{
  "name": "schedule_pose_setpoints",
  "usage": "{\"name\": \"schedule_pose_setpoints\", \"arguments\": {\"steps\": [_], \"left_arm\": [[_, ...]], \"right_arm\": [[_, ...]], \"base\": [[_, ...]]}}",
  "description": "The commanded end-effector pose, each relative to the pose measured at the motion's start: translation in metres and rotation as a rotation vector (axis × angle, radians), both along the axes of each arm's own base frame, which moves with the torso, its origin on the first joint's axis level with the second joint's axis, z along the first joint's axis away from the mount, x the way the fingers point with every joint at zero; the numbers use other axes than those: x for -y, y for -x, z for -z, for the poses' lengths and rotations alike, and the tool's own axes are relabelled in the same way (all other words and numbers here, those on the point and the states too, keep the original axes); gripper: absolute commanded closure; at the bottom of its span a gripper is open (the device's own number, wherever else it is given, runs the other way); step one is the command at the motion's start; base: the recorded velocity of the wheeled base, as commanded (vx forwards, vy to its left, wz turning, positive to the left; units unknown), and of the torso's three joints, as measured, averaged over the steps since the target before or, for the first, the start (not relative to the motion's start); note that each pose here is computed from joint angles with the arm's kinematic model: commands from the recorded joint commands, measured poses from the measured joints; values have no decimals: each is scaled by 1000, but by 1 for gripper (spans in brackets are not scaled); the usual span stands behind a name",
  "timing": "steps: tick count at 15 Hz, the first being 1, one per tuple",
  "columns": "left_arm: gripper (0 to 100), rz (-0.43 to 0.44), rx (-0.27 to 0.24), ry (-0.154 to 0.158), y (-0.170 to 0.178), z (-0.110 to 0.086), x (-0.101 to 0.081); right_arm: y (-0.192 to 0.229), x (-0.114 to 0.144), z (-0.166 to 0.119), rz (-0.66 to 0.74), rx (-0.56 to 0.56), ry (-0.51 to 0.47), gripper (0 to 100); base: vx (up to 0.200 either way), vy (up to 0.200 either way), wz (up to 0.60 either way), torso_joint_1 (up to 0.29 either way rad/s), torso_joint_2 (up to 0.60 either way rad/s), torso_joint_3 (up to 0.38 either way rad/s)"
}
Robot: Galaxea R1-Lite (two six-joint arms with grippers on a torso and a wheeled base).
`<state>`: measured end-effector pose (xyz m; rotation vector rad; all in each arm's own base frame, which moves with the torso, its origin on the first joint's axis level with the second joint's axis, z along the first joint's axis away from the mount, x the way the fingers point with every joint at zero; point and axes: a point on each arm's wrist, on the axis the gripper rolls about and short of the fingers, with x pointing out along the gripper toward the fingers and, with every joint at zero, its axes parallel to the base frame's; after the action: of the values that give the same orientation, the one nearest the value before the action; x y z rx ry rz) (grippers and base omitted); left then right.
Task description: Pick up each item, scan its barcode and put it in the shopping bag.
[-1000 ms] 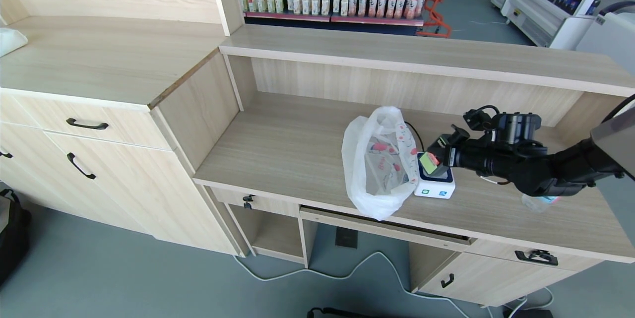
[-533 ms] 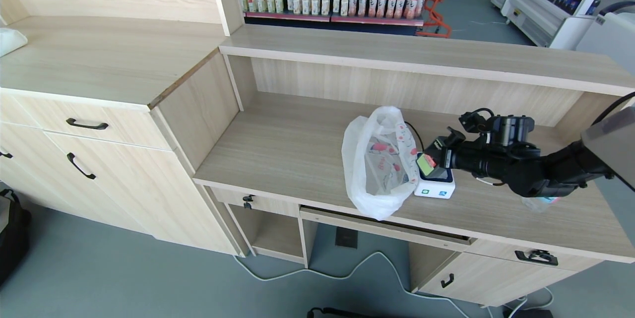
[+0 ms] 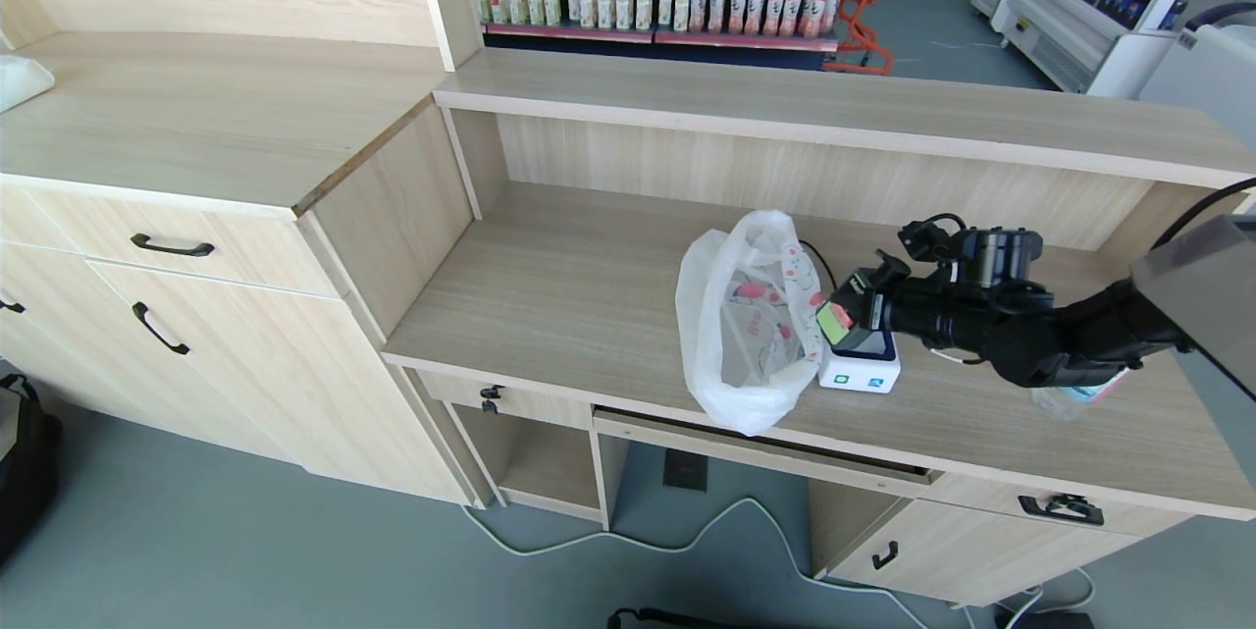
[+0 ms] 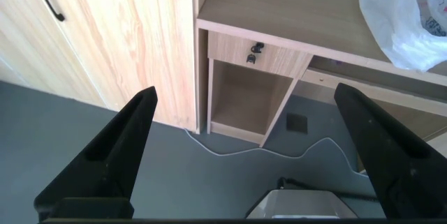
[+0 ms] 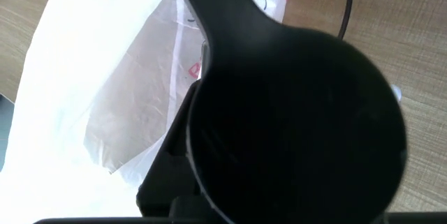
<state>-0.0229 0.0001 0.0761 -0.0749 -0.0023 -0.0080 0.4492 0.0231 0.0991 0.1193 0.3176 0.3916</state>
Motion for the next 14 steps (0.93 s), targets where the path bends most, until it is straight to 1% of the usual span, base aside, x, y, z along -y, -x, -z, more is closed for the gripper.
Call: {"name": "schedule_pose_setpoints", "arguments": {"steps": [1,3,5,6,7,8,9,11,12,14], "left_arm": [[0,0,1,0,0,0,0],[0,0,1,0,0,0,0],[0,0,1,0,0,0,0],[0,0,-1,0,0,0,0],[0,0,-1,0,0,0,0],[0,0,1,0,0,0,0],[0,0,1,0,0,0,0],[0,0,1,0,0,0,0],[0,0,1,0,0,0,0],[0,0,1,0,0,0,0]], "right_arm": [[-1,-2,2,-5,-1,-2,100],[-1,-2,2,-5,-1,-2,100],[2,0,-6,-1,14,-2,100],[17,8,-30,13,57,12,100],[32,18,-49,25,108,73,100],[49,34,-61,46,150,174,100],[77,55,-70,73,189,318,100],[134,94,-75,137,236,583,100],[156,107,-75,170,252,654,100],[171,120,-79,224,295,675,100]], "base": [[0,0,0,0,0,0],[0,0,0,0,0,0],[0,0,0,0,0,0],[0,0,0,0,0,0],[0,0,0,0,0,0],[0,0,0,0,0,0],[0,0,0,0,0,0],[0,0,0,0,0,0],[0,0,0,0,0,0],[0,0,0,0,0,0]]}}
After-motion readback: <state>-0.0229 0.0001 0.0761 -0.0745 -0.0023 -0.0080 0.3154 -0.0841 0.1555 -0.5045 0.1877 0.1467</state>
